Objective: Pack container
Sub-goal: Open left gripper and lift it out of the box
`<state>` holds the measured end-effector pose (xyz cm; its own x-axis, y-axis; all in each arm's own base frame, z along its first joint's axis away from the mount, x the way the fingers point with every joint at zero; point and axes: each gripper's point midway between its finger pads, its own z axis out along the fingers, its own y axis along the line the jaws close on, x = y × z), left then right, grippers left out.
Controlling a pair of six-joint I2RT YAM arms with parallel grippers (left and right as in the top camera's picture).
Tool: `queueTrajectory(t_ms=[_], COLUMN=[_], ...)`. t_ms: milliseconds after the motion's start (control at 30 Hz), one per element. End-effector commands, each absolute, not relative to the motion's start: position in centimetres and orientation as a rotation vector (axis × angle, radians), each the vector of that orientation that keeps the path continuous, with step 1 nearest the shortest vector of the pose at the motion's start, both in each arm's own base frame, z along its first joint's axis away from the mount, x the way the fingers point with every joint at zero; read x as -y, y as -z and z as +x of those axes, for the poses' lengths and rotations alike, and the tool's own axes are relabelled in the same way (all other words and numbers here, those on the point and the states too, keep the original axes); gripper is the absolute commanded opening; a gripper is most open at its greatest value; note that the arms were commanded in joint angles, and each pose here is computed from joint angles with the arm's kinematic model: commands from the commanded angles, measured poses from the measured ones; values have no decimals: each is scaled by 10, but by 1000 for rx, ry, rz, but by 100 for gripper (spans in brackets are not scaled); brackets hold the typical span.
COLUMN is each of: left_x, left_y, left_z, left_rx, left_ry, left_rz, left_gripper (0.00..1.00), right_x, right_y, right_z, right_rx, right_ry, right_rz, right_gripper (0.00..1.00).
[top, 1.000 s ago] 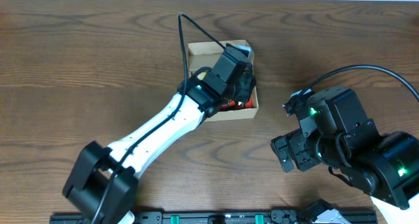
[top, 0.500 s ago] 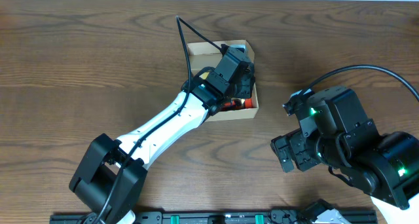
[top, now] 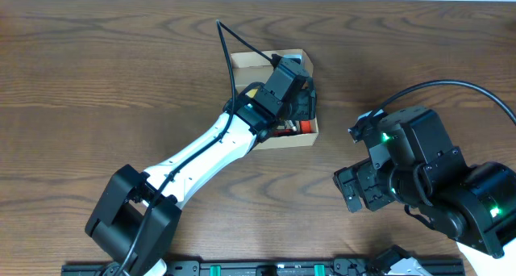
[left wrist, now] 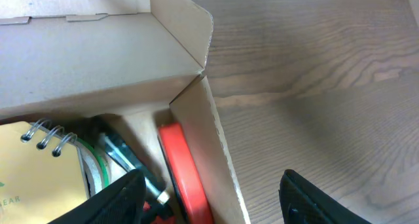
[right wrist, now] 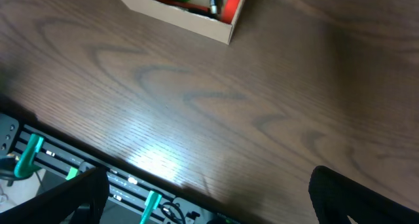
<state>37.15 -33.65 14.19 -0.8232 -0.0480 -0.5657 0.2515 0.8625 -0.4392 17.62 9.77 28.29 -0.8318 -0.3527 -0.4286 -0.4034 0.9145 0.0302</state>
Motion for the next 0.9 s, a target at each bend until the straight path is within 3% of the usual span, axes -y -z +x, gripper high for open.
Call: queueTrajectory(t_ms=[0, 267, 333, 400, 633, 867], left_x=[326, 255, 226, 192, 102, 73], left_y=[-165, -250, -265, -275, -254, -217], left_z=[380, 385, 386, 388, 394, 407], left_rx=[-2391, -2259, -2242, -2234, -2324, -2418], left_ry=[666, 654, 629, 593, 492, 530], left_rz=[152, 22, -42, -119, -365, -471], left_gripper=[66, 64, 60, 47, 8, 6], right_x=[-96, -96, -96, -96, -98, -116], right_y=[-283, -283, -283, -283, -290, -303], right_z=[177, 177, 177, 177, 192, 205], right_rx=[-2650, -2650, -2650, -2650, -2585, -2503], right_ry=[-151, -151, -151, -151, -136, -238], right_rz=[-559, -559, -559, -559, -533, -513], right_gripper=[99, 99, 99, 99, 99, 99])
